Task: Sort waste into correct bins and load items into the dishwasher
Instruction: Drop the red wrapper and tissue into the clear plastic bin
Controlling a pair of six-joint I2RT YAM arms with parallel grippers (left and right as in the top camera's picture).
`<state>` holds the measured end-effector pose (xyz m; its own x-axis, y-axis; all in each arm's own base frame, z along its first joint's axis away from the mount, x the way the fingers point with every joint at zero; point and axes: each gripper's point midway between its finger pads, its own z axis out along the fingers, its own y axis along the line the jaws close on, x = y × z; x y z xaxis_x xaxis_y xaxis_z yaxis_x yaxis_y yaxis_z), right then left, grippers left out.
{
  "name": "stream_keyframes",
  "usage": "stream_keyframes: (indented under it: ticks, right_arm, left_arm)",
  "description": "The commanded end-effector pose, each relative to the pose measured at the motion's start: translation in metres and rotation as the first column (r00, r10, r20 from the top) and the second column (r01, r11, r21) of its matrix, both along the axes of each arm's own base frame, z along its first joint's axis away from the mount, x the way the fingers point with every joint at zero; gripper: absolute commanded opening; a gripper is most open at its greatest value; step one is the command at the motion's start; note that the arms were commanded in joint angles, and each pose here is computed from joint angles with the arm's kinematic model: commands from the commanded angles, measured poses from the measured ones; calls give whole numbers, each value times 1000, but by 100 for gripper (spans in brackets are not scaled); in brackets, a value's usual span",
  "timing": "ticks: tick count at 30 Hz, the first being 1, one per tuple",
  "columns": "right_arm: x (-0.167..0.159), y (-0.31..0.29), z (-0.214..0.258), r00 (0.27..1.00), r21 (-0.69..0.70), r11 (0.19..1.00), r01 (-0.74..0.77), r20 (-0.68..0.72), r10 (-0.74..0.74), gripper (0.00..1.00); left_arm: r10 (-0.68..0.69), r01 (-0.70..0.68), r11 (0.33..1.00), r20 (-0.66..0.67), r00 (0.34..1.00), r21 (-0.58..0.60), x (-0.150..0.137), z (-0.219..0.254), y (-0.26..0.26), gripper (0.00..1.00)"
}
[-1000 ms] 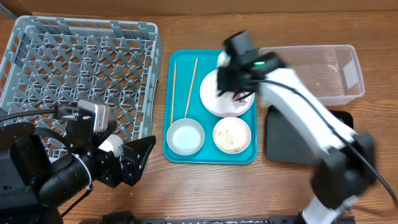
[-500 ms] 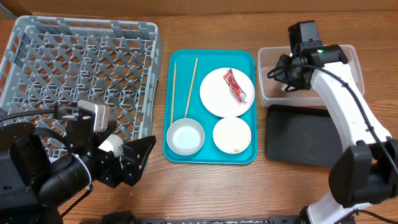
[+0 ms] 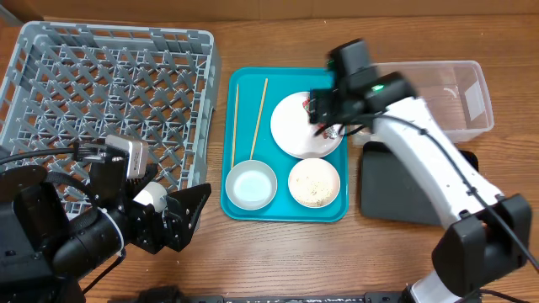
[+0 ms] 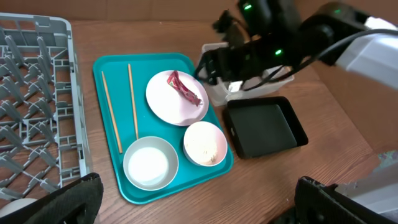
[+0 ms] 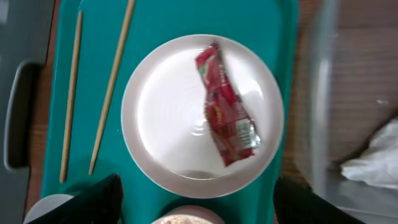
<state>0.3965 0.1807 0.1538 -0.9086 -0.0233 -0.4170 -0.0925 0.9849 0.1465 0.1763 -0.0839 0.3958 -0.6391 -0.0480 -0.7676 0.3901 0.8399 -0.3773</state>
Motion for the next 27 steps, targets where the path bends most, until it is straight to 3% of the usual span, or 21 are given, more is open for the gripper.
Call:
stream_keyframes:
  ticks: [1,7,9,10,14,17,27]
  right_arm:
    - [20,-10,-23,999,-140,990,30,32,-26,79]
    - [34,-10,-84,999,-194,981,-7,-42,-1,79]
    - [32,-11,-106,996,-213,977,-15,-87,-4,74]
    - [31,-11,-115,994,-219,976,-20,-106,-4,67]
    - [20,-4,-130,985,-187,981,-49,-173,16,21]
    - [17,1,-119,983,-151,987,-54,-181,26,6]
    - [10,-2,-14,999,-53,998,14,-32,-16,4]
  left_arm:
    - [-26,26,1000,27,999,6,-2,6,-3,100]
    - [-27,26,1000,27,999,6,-2,6,-3,100]
    - [-27,26,1000,27,999,6,-2,6,-3,100]
    - [-26,26,1000,27,999,6,-2,6,-3,100]
    - [-26,26,1000,27,999,6,-2,6,-3,100]
    - [-26,26,1000,27,999,6,-2,6,-3,100]
    - [-26,26,1000,27,999,6,-2,6,-3,100]
